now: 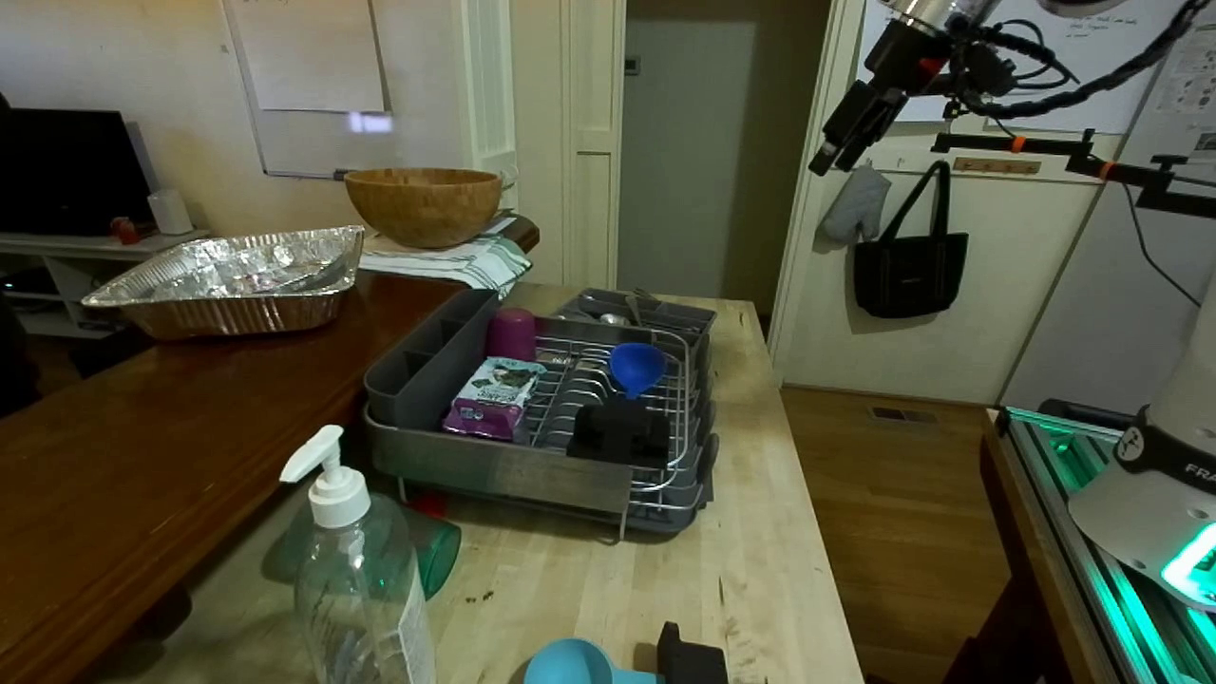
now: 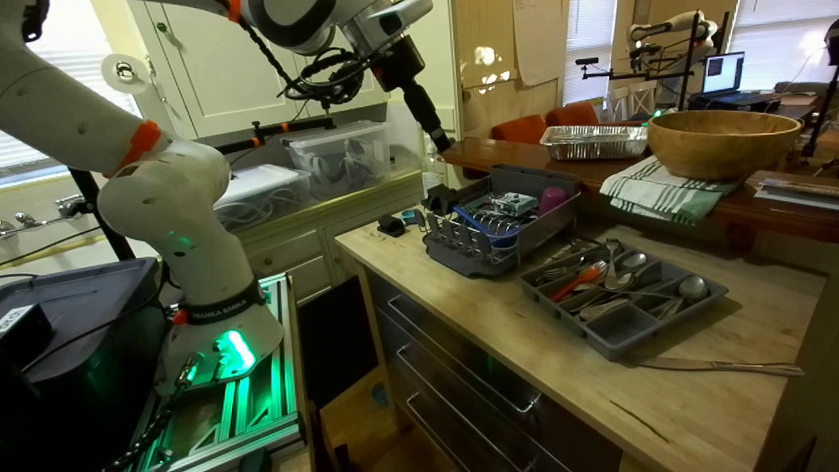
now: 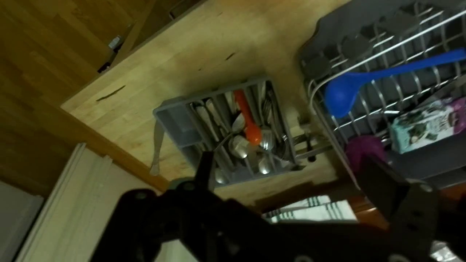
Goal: Put the silver knife in the cutlery holder.
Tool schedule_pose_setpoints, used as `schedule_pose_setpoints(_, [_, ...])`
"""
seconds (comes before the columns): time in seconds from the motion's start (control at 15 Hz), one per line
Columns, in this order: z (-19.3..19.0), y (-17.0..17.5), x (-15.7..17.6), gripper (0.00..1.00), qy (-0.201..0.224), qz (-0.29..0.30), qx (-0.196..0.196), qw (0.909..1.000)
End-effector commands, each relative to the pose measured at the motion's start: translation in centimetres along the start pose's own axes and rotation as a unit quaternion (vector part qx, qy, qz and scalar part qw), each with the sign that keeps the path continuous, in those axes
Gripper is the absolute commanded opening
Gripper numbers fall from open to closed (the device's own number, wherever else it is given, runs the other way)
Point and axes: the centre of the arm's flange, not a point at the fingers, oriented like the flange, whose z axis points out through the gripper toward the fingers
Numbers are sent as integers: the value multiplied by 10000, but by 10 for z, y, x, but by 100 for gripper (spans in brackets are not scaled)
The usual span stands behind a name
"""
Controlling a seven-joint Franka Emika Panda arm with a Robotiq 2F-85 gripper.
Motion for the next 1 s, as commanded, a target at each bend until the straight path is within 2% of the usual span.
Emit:
schedule_pose_setpoints(0.0, [37,38,66,100,81,282,-218,9993])
schedule_pose_setpoints(0.2, [60,72,111,100,72,395,-461,9981])
schedule_pose_setpoints(0.33, [76,91,141,100,158,728,-760,9943])
schedule_pose_setpoints(0.4, [53,76,94,100,167,493,-492,9974])
schedule_pose_setpoints(0.6, [74,93,122,100,109,637,-670,9957])
schedule_pose_setpoints(0.93, [76,93,127,100,112,655,-685,9954])
